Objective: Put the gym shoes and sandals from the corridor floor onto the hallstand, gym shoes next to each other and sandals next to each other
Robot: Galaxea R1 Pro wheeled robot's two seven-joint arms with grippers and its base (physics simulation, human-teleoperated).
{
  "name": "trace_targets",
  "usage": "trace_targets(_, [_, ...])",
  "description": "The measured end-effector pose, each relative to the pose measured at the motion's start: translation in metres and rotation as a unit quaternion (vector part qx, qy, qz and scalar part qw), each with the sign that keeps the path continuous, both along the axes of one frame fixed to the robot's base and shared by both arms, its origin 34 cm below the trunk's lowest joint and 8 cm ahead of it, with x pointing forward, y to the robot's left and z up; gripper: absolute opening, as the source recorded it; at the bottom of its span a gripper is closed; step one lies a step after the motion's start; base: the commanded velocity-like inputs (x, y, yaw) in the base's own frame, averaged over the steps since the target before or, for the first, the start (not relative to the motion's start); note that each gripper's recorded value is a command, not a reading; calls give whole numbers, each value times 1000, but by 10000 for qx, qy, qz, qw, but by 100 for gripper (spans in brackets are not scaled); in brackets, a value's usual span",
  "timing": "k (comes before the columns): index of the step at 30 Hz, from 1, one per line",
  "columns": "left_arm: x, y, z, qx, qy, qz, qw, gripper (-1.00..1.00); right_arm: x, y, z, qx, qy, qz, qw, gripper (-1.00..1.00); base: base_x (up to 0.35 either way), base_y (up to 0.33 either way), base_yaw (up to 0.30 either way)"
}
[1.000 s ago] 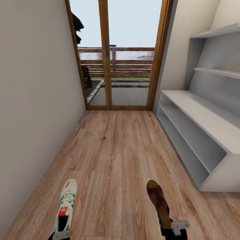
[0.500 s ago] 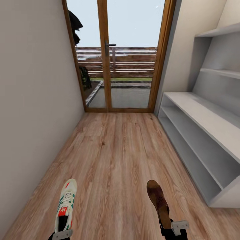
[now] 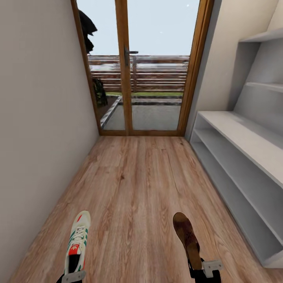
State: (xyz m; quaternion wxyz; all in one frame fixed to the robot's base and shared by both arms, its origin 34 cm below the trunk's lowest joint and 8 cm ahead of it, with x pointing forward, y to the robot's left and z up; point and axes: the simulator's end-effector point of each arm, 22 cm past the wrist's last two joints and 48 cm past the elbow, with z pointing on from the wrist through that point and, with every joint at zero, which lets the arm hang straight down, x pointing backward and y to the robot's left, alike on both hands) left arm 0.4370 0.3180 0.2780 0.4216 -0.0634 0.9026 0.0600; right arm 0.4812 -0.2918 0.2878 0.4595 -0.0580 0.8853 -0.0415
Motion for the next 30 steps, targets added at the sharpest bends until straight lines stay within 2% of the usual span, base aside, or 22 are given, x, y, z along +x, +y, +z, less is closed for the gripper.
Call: trace_targets(30, [0,0,0,-2,3,3,10000,-100,0,1,0,9,-1,-9,10000,-100,334,82,0])
